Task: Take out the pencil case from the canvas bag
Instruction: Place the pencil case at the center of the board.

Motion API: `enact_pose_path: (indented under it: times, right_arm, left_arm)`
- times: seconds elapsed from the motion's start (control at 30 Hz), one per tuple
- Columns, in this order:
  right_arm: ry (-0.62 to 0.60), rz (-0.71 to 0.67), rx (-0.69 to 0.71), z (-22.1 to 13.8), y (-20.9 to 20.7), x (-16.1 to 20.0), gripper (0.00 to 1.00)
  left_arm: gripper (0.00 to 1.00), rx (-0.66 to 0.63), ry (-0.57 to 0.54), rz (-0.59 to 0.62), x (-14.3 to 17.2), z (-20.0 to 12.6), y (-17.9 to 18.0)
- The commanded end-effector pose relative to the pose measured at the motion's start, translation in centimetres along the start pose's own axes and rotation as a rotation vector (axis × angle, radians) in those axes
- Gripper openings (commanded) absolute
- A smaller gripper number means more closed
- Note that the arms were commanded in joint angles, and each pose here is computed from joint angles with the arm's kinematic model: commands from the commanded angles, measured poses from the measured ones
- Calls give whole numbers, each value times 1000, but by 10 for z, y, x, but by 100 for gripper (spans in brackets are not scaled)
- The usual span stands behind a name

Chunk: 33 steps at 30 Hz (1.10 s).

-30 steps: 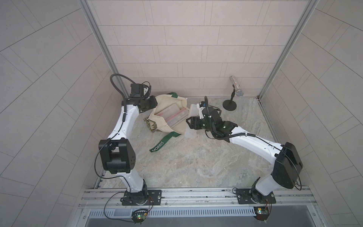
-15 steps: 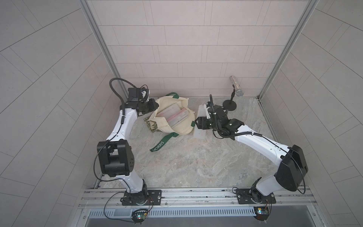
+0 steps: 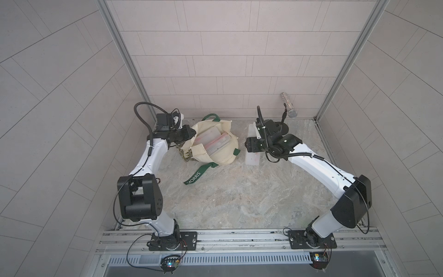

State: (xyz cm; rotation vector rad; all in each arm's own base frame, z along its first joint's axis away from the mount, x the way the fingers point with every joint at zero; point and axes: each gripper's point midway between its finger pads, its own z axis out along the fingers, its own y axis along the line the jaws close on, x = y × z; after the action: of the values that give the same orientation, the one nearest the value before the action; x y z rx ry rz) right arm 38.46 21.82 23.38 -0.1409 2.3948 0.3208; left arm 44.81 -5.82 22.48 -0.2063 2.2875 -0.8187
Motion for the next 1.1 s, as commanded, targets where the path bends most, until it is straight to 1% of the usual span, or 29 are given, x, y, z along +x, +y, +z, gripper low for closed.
enact_pose_path:
  times: [0.0,0.1,0.37,0.63,0.8,1.07]
  right_arm:
    - [44,-23,65,0,-18,5,78]
    - [67,-18,100,3,-31,8,78]
    - [144,14,133,10,-64,21,78]
    - [221,35,221,17,-112,35,78]
    - [282,105,245,18,-141,43,78]
    - [345,216,270,18,-181,59,78]
  left_arm:
    - [0,-15,-10,-3,2,-6,4]
    - [0,-5,-8,-8,2,-6,2]
    - [0,10,-2,-16,4,-6,0]
    - [0,3,-6,-14,3,-7,2]
    - [0,2,-12,-12,2,-9,1]
    - [0,-1,-14,-13,2,-10,2]
